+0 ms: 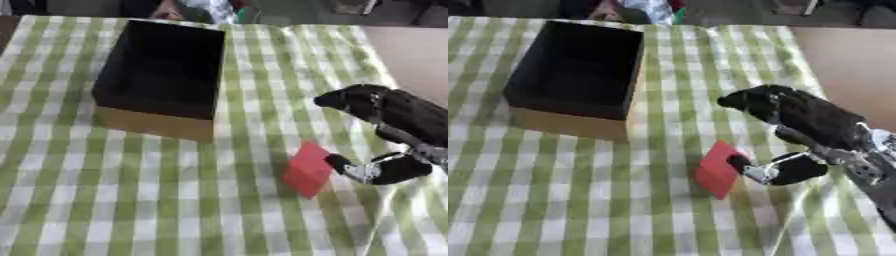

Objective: Pick up objects on the table and place them in the box.

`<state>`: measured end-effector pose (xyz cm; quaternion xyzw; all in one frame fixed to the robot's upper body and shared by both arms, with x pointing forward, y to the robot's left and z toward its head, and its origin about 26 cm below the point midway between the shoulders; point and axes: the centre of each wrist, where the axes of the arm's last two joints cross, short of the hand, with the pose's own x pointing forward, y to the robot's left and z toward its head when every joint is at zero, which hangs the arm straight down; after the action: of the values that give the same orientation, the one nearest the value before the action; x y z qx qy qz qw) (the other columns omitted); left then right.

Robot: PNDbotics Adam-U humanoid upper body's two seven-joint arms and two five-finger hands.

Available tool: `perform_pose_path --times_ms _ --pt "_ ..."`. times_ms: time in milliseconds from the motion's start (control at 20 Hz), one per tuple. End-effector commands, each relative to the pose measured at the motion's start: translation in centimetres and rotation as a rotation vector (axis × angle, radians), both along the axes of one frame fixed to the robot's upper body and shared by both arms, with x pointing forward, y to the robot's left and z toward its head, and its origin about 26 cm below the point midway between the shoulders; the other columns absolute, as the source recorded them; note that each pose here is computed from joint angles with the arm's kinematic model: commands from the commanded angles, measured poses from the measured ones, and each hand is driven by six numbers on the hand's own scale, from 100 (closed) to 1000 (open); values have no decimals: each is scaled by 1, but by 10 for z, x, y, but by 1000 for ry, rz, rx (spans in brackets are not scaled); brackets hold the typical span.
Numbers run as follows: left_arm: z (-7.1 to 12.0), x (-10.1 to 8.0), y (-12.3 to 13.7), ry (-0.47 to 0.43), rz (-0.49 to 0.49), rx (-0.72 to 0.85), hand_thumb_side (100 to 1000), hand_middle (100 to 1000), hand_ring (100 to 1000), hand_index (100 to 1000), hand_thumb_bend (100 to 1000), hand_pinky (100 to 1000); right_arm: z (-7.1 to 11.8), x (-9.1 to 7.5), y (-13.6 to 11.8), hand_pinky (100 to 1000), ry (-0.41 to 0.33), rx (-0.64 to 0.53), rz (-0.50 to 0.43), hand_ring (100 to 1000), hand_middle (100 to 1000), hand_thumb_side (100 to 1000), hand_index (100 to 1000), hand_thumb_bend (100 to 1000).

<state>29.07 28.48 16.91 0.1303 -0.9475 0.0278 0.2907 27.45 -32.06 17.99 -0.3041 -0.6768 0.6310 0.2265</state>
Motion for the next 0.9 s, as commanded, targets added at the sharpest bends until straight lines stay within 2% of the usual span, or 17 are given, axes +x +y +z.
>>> perform_pose_path --times_ms 50,100,250,300,350,550,900 --pt "9 -1 0 -28 -12 21 748 667 534 737 230 803 3 -1 7 841 26 -41 -9 844 860 851 1000 376" --pt "9 -1 0 -28 -13 21 748 667 534 737 230 803 1 -1 9 841 42 -39 -16 844 860 851 1000 376" --pt "9 -1 0 -26 -13 19 748 667 534 737 229 803 -2 0 15 845 79 -26 -53 850 865 927 1000 412" --pt "9 -1 0 -25 -13 19 752 667 534 737 225 803 -3 1 17 847 90 -27 -65 853 868 895 1000 419" --pt "9 -1 0 -24 -14 19 749 667 534 737 229 804 -4 1 19 848 101 -26 -78 854 870 960 1000 450" --pt "9 -1 0 -21 -14 20 749 667 534 737 229 804 -9 1 26 845 125 -18 -131 853 858 1000 1000 486" --pt "9 -2 0 -16 -13 23 751 666 534 736 225 806 -18 0 35 829 121 -9 -220 838 835 1000 1000 455"
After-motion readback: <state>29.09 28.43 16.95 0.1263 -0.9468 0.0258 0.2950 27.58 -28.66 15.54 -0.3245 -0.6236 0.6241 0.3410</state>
